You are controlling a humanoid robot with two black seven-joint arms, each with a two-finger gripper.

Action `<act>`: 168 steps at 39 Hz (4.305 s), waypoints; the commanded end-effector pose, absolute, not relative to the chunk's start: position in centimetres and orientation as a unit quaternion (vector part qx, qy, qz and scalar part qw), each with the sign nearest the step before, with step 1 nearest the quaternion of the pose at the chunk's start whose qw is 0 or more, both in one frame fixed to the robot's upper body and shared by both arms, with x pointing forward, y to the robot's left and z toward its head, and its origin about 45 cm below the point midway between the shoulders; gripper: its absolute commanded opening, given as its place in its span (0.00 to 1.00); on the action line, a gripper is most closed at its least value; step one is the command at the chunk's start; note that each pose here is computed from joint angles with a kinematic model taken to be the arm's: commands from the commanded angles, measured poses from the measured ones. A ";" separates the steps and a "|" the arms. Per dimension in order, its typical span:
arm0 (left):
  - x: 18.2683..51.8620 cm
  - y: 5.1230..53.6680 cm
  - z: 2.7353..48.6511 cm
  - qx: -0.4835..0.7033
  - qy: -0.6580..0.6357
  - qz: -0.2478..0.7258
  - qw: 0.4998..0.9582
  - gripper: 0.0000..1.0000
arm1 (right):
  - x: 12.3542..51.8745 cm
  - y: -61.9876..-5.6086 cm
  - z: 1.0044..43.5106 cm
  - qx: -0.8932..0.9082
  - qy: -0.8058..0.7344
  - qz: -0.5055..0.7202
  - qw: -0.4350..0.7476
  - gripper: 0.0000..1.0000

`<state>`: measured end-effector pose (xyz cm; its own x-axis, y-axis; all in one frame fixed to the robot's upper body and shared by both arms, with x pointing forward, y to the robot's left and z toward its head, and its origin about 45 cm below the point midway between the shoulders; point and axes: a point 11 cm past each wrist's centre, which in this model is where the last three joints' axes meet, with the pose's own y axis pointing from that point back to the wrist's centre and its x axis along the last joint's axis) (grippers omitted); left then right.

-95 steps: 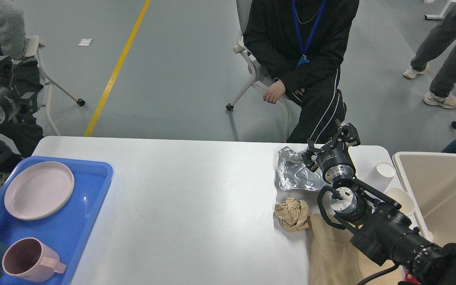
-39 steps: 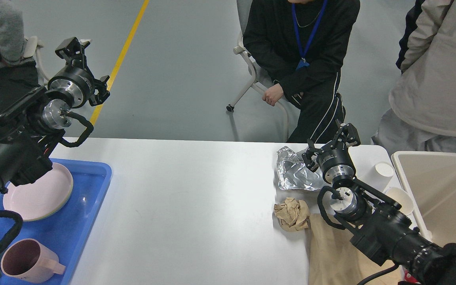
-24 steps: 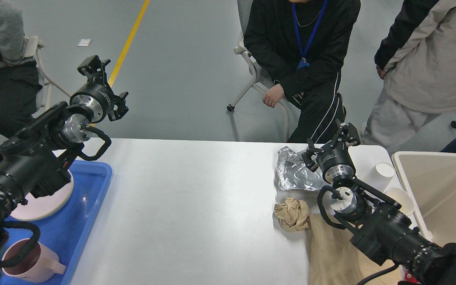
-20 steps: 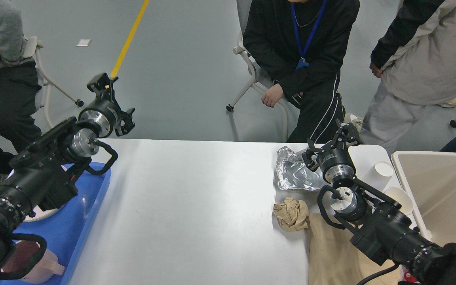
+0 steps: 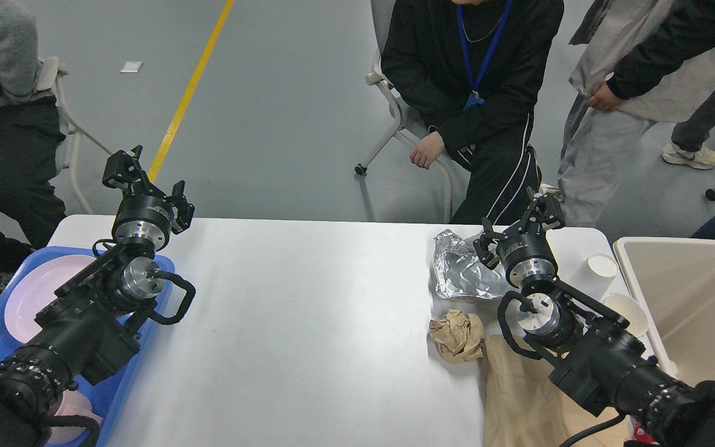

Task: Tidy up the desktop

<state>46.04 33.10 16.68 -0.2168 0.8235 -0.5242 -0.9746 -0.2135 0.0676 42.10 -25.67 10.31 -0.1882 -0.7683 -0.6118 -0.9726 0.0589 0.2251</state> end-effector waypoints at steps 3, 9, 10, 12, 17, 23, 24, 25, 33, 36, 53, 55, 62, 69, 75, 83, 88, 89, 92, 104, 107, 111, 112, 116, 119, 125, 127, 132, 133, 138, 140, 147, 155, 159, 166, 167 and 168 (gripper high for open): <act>45.3 33.7 18.0 -0.263 0.120 0.773 0.564 0.97 | 42.1 -25.7 10.3 -0.614 0.708 0.305 0.167 1.00; 45.3 33.8 18.0 -0.263 0.121 0.773 0.564 0.97 | 42.1 -25.7 10.3 -0.614 0.708 0.305 0.167 1.00; 45.3 33.8 18.0 -0.263 0.121 0.773 0.564 0.97 | 42.1 -25.7 10.3 -0.614 0.708 0.305 0.168 1.00; 45.3 33.9 18.0 -0.262 0.121 0.773 0.564 0.97 | 42.1 -25.7 10.2 -0.614 0.709 0.305 0.167 1.00; 45.4 33.8 18.1 -0.259 0.121 0.774 0.564 0.97 | 42.1 -25.7 10.3 -0.614 0.708 0.304 0.167 1.00; 46.1 33.4 18.5 -0.252 0.133 0.768 0.574 0.97 | 42.1 -25.7 10.3 -0.615 0.708 0.304 0.168 1.00; 46.3 33.4 18.5 -0.245 0.142 0.767 0.576 0.97 | 42.1 -25.7 10.3 -0.615 0.708 0.304 0.168 1.00; 46.6 33.3 18.4 -0.239 0.155 0.764 0.579 0.97 | 42.1 -25.7 10.3 -0.614 0.708 0.305 0.168 1.00; 47.1 34.3 17.3 -0.286 0.282 0.715 0.571 0.97 | 42.1 -25.7 10.3 -0.615 0.708 0.304 0.168 1.00; 46.8 34.4 16.6 -0.309 0.296 0.704 0.567 0.98 | 42.1 -25.7 10.3 -0.614 0.708 0.305 0.168 1.00; 46.5 31.5 14.3 -0.231 0.405 0.636 0.615 0.99 | 42.1 -25.7 10.3 -0.614 0.708 0.304 0.167 1.00; 46.5 31.5 14.3 -0.230 0.406 0.635 0.615 0.99 | 42.1 -25.7 10.3 -0.614 0.708 0.305 0.168 1.00; 46.4 31.5 14.2 -0.230 0.406 0.637 0.613 0.99 | 42.1 -25.7 10.3 -0.615 0.708 0.304 0.168 1.00; 46.3 31.4 14.0 -0.230 0.406 0.635 0.616 0.99 | 42.1 -25.7 10.3 -0.615 0.708 0.304 0.168 1.00; 46.2 31.4 14.0 -0.229 0.405 0.635 0.616 0.99 | 42.1 -25.7 10.3 -0.614 0.708 0.305 0.167 1.00; 46.1 29.9 14.8 -0.274 0.389 0.594 0.649 0.99 | 42.1 -25.7 10.3 -0.614 0.708 0.305 0.167 1.00; 45.2 30.1 14.3 -0.299 0.378 0.584 0.653 0.99 | 42.1 -25.7 10.3 -0.614 0.708 0.305 0.167 1.00; 45.1 30.3 14.2 -0.302 0.378 0.583 0.653 0.99 | 42.1 -25.7 10.3 -0.614 0.708 0.305 0.167 1.00; 44.9 30.2 14.2 -0.306 0.377 0.577 0.656 0.99 | 42.1 -25.7 10.3 -0.614 0.708 0.305 0.168 1.00; 44.5 30.8 13.7 -0.319 0.378 0.583 0.644 0.99 | 42.1 -25.7 10.3 -0.614 0.708 0.305 0.168 1.00; 44.5 30.8 13.7 -0.321 0.379 0.583 0.643 0.99 | 42.1 -25.7 10.3 -0.614 0.708 0.305 0.167 1.00; 44.5 30.8 13.7 -0.321 0.379 0.583 0.643 0.99 | 42.1 -25.7 10.3 -0.614 0.708 0.305 0.167 1.00; 44.5 30.8 13.7 -0.321 0.379 0.583 0.643 0.99 | 42.1 -25.7 10.3 -0.614 0.708 0.305 0.167 1.00; 44.5 30.8 13.7 -0.321 0.379 0.583 0.643 0.99 | 42.1 -25.7 10.2 -0.614 0.709 0.305 0.167 1.00; 44.5 30.8 13.7 -0.322 0.379 0.582 0.644 0.99 | 42.1 -25.7 10.2 -0.614 0.709 0.305 0.167 1.00; 44.5 30.8 13.7 -0.322 0.379 0.582 0.644 0.99 | 42.1 -25.7 10.3 -0.614 0.708 0.305 0.167 1.00; 44.5 30.8 13.7 -0.322 0.379 0.582 0.644 0.99 | 42.1 -25.7 10.2 -0.614 0.709 0.305 0.167 1.00; 44.5 30.8 13.8 -0.325 0.378 0.579 0.645 0.99 | 42.1 -25.7 10.2 -0.614 0.709 0.305 0.167 1.00; 44.5 30.8 13.8 -0.325 0.377 0.580 0.645 0.99 | 42.1 -25.7 10.3 -0.614 0.708 0.305 0.167 1.00; 44.3 30.7 13.6 -0.324 0.378 0.579 0.646 0.99 | 42.1 -25.7 10.3 -0.614 0.708 0.305 0.167 1.00; 44.2 30.5 13.5 -0.327 0.378 0.577 0.646 0.99 | 42.1 -25.7 10.3 -0.614 0.708 0.305 0.167 1.00; 43.5 29.7 13.1 -0.338 0.377 0.553 0.662 0.99 | 42.1 -25.7 10.3 -0.614 0.708 0.305 0.167 1.00; 41.7 30.6 12.1 -0.361 0.376 0.535 0.665 0.99 | 42.1 -25.7 10.3 -0.614 0.708 0.305 0.167 1.00; 41.7 30.8 12.1 -0.369 0.377 0.538 0.658 0.99 | 42.1 -25.7 10.3 -0.614 0.708 0.305 0.167 1.00; 41.7 30.6 12.1 -0.366 0.377 0.537 0.659 0.99 | 42.1 -25.7 10.2 -0.614 0.709 0.305 0.167 1.00; 41.6 30.6 12.0 -0.367 0.378 0.537 0.659 0.99 | 42.1 -25.7 10.2 -0.614 0.709 0.305 0.167 1.00; 41.5 30.6 11.9 -0.363 0.379 0.537 0.661 0.99 | 42.1 -25.7 10.2 -0.614 0.709 0.305 0.167 1.00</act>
